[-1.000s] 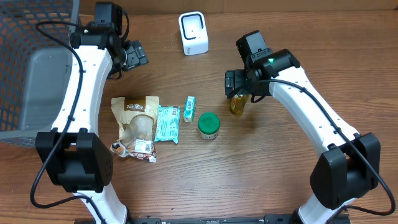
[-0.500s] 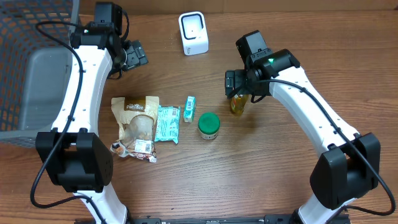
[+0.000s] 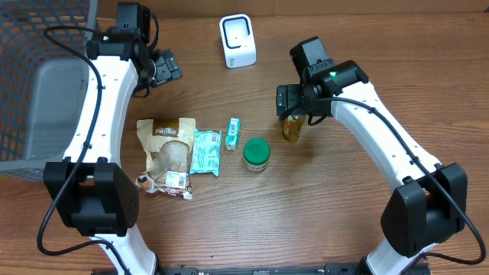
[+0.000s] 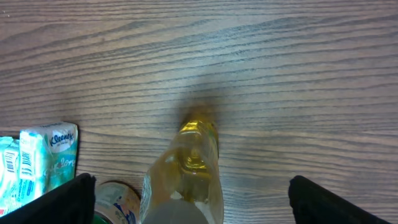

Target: Scan the item barcode

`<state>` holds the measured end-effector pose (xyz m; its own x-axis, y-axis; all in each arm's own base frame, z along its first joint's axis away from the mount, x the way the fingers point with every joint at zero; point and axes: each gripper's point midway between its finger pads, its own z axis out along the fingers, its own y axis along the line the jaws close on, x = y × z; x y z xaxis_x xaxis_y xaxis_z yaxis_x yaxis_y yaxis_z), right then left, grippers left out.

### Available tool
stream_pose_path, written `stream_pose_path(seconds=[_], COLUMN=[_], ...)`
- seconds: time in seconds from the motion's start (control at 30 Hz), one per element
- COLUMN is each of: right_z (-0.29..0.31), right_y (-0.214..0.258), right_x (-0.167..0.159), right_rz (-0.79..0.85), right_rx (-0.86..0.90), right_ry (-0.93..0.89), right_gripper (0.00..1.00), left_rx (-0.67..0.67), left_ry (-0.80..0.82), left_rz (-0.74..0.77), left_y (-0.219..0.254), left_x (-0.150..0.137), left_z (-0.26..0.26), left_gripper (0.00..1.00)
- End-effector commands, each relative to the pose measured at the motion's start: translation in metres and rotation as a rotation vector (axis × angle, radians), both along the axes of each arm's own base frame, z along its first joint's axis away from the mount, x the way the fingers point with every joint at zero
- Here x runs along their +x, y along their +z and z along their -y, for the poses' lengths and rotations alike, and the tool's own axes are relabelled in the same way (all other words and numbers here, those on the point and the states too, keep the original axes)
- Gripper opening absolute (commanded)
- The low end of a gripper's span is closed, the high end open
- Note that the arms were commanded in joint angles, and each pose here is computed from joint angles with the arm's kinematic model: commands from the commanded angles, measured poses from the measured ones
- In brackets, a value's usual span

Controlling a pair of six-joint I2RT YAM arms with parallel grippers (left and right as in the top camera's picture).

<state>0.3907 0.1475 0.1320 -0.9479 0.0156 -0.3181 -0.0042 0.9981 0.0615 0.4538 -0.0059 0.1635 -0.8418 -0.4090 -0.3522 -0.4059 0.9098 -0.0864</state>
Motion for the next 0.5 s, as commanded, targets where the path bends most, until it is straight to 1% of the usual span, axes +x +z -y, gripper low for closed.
stream_pose_path(seconds=[0.0,0.1,0.17,0.4,0.47], right_z=[-0.0042,-0.0069,-0.0066,-0.0100,-0.0106], right_y=[0.0004,0.0002,0.0000,-0.0007,-0.0009], right_x=[0.0002,-0.0011,-0.0017,-0.0039,-0.0044], right_rz=[0.005,-0.002,-0.005,-0.016,-0.019], right_rx=[0.010,0.025,0.023,0.042,0.044], right_ry=[0.015,0.021,0.021,0.029,0.030], right_gripper=[0.92,0.88,0.81,0.80,0.78], left_rx=[-0.010,-0.010,-0.010,-0.010,-0.010], left_ry=[0.007,0.007,0.007,0.007,0.007], left_rz=[0.033,0.033,0.033,0.033,0.033], left_y=[0.0122,0.0122,0.0122,0.0122,0.0122], left_x=[0.0030,0.0030,0.0030,0.0030,0.0030], left_z=[0.0013,0.0013,0.0013,0.0013,0.0013], left_gripper=[1.00,1.00,1.00,1.00,1.00])
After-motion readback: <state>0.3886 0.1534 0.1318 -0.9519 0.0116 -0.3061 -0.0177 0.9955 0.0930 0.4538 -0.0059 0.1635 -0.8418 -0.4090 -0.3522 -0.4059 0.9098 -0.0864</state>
